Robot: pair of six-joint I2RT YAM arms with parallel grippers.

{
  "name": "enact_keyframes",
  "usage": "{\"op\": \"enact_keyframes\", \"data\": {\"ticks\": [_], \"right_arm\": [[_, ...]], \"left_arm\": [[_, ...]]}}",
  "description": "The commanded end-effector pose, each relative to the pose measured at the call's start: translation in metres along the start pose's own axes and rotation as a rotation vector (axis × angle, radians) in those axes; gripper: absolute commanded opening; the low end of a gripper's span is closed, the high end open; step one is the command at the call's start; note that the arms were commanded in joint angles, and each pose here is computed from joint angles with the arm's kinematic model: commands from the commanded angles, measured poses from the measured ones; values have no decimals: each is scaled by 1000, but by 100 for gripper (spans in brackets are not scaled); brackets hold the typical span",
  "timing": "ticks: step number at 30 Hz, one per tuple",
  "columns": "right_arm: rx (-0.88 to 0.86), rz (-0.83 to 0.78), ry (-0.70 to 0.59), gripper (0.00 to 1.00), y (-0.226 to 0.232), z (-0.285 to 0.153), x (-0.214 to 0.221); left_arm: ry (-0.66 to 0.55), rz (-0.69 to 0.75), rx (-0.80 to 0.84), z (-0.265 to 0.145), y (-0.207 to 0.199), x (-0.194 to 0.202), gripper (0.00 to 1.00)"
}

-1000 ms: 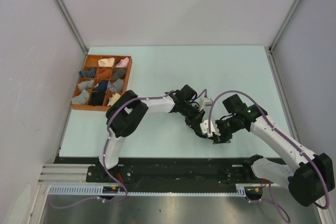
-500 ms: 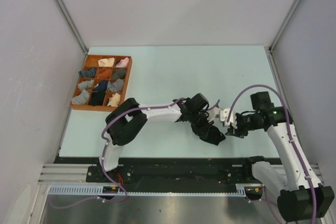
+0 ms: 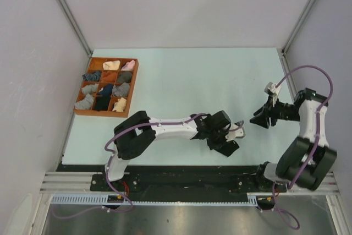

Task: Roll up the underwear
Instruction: Roll the underwear to the center of the board.

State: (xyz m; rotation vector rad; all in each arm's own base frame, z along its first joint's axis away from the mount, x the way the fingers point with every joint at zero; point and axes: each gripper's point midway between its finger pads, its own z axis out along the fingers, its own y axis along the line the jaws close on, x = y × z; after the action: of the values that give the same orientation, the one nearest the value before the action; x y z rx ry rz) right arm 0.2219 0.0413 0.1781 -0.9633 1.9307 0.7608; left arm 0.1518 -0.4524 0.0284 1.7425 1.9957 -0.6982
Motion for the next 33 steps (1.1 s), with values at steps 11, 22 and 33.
{"op": "enact_keyframes", "data": {"ticks": [11, 22, 33], "right_arm": [[-270, 470, 391, 60, -2, 85, 70], [-293, 459, 657, 56, 9, 115, 115], [-373, 345, 728, 10, 30, 160, 110]], "left_arm": [[308, 189, 106, 50, -43, 83, 11], [315, 181, 122, 50, -43, 83, 11], [293, 94, 151, 42, -32, 82, 11]]}}
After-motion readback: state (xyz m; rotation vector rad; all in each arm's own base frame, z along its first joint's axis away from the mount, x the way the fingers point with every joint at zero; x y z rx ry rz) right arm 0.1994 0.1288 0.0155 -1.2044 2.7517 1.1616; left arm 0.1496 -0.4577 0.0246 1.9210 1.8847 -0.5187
